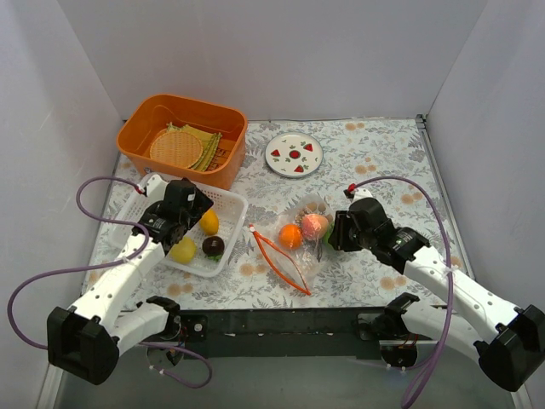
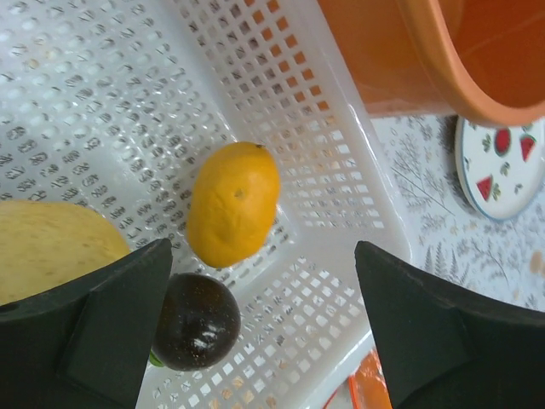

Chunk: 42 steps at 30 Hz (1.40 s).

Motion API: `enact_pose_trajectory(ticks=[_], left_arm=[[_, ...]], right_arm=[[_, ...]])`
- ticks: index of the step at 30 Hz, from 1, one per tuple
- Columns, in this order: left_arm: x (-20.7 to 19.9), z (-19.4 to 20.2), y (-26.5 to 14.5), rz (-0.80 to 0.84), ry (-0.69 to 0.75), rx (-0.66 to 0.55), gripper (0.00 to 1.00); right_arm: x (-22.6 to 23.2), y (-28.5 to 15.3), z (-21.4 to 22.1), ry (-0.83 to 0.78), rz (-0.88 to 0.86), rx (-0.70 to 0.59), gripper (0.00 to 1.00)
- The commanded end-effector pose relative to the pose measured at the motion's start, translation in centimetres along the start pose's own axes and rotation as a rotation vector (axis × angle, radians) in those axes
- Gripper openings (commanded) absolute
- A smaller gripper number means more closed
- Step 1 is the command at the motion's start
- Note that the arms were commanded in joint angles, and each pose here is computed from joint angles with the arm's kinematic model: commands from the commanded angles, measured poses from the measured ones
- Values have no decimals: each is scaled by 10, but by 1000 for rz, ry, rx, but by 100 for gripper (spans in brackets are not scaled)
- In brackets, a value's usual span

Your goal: Open the zip-top bag and remove the fake food

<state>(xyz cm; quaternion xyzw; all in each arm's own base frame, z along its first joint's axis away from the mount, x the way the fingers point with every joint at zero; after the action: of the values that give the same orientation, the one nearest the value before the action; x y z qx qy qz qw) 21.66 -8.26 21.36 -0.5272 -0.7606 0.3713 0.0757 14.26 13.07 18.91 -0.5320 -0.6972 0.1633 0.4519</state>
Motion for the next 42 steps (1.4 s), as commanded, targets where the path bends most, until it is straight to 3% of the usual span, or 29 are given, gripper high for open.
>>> enact_pose_trajectory(ticks=[1,10,12,13,19,25,32,36,42], left_arm=[[-6,5,-19,178,-6,28,85],[-64,87,-65,379,111,154,71],[-72,104,-65,382,109,183,66],[-73,114,-65,382,121,197,59],[-91,160,-72,456,194,265,49],[-104,174,-63,492,203,258,47],[-108,183,-57,513,214,264,51],[-94,176,-67,547,215,256,45],[-75,175,-70,568,339,267,37]], right_arm=[[17,-14,-18,-25,-67,-40,42],[38,-9,-35,-58,-94,-43,41],[46,-7,-40,-71,-106,-48,41],[49,-7,-42,-79,-108,-48,41],[82,3,-48,-157,-106,-44,40],[112,27,-52,-241,-35,-52,40],[112,59,-53,-318,176,-43,40],[113,67,-49,-340,143,-14,39],[113,77,-40,-353,130,38,35]])
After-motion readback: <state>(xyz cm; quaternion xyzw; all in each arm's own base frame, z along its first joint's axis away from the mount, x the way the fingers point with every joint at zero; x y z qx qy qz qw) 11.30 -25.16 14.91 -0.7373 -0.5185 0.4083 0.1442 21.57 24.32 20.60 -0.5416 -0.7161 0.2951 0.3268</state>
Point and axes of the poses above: each gripper's point midway between its finger pads, its own y axis out along the fingers, its own x axis along the line the jaws close on, z = x × y, the point moved 10 cm from there along -y, back along the fingers, and after that the axes turned 15 degrees about y, right-handed, at the moved point
